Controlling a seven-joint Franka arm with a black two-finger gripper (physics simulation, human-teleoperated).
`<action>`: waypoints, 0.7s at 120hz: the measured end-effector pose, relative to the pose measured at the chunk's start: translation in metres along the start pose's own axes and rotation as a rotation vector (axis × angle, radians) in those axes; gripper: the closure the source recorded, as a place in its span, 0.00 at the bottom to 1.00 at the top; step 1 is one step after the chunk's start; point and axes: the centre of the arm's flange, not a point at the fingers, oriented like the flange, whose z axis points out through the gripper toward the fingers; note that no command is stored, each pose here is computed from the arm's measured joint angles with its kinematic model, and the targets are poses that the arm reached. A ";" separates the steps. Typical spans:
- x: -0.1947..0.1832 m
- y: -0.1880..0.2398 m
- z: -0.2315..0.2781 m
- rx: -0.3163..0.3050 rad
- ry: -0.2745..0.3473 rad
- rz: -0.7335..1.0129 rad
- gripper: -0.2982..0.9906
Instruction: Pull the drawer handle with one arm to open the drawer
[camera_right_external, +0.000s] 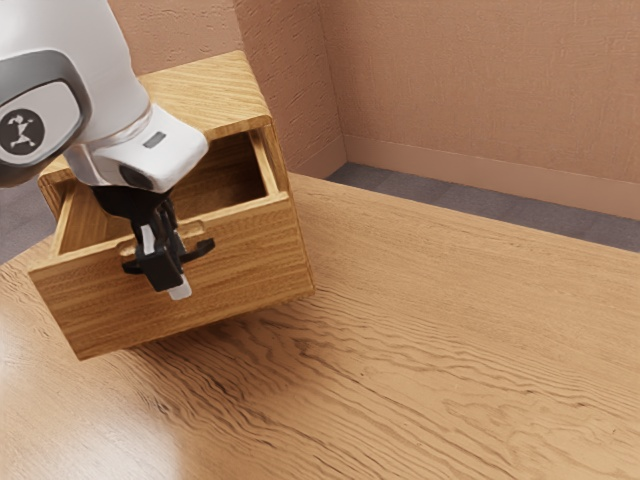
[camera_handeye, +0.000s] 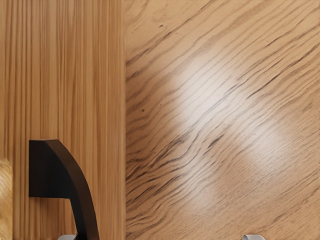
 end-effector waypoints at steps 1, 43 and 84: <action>0.000 0.000 0.000 0.000 0.000 0.000 0.44; -0.002 0.028 -0.036 0.147 -0.017 0.016 0.45; 0.012 -0.051 -0.068 0.057 0.131 -0.035 0.29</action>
